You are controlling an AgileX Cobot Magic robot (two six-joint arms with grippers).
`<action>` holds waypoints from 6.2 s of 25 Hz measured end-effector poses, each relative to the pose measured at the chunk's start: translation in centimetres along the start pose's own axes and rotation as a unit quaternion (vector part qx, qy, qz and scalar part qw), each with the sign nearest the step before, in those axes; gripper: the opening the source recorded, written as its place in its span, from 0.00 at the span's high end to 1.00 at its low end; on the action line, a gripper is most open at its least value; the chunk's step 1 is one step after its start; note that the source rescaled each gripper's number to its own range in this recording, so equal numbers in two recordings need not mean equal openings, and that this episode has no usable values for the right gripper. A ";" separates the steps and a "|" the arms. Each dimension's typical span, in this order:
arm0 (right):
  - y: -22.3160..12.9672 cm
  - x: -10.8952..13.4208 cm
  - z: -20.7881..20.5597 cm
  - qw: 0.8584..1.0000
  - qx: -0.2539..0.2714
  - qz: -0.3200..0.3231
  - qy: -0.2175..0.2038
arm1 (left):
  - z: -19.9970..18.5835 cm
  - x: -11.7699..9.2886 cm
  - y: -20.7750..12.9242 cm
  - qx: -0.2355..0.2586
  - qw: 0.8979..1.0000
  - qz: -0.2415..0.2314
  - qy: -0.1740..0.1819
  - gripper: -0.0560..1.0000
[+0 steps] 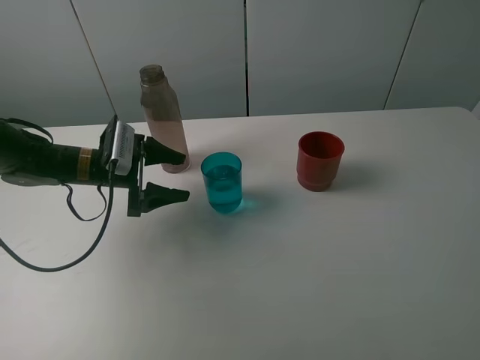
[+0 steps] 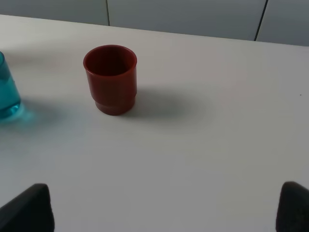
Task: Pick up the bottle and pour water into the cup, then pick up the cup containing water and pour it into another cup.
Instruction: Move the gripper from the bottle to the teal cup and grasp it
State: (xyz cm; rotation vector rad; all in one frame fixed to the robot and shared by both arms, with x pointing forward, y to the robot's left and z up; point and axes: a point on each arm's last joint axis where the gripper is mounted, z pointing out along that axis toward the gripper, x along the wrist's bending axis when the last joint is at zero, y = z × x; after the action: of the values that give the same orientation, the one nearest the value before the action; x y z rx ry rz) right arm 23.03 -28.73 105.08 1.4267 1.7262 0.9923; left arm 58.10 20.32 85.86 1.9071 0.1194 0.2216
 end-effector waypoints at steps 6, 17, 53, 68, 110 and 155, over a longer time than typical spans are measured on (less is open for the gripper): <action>0.0 0.0 0.0 1.000 0.000 0.000 0.000 | 0.6 0.6 -0.7 -0.019 1.000 -0.003 -0.008 0.00; 0.0 0.0 0.0 1.000 0.000 0.000 0.000 | 1.3 1.0 -2.2 -0.018 0.999 -0.020 -0.021 0.00; 0.0 0.0 0.0 1.000 0.000 0.000 0.000 | 3.3 1.0 -3.0 -0.009 0.997 -0.040 -0.064 0.00; 0.0 0.0 0.0 1.000 0.000 0.000 0.000 | 4.7 0.6 -2.3 -0.020 0.997 -0.044 -0.060 0.00; 0.0 0.0 0.0 1.000 0.000 0.000 0.000 | 8.9 -0.2 -1.7 -0.027 0.998 -0.056 -0.018 0.00; 0.0 0.0 0.0 1.000 0.000 0.000 0.000 | 11.0 -0.5 -1.8 -0.047 0.998 -0.040 -0.010 0.66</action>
State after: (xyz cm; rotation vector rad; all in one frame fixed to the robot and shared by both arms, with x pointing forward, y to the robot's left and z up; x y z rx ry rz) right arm 23.03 -28.73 105.08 1.4267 1.7262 0.9923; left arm 59.96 10.70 80.49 1.8065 0.1677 0.1511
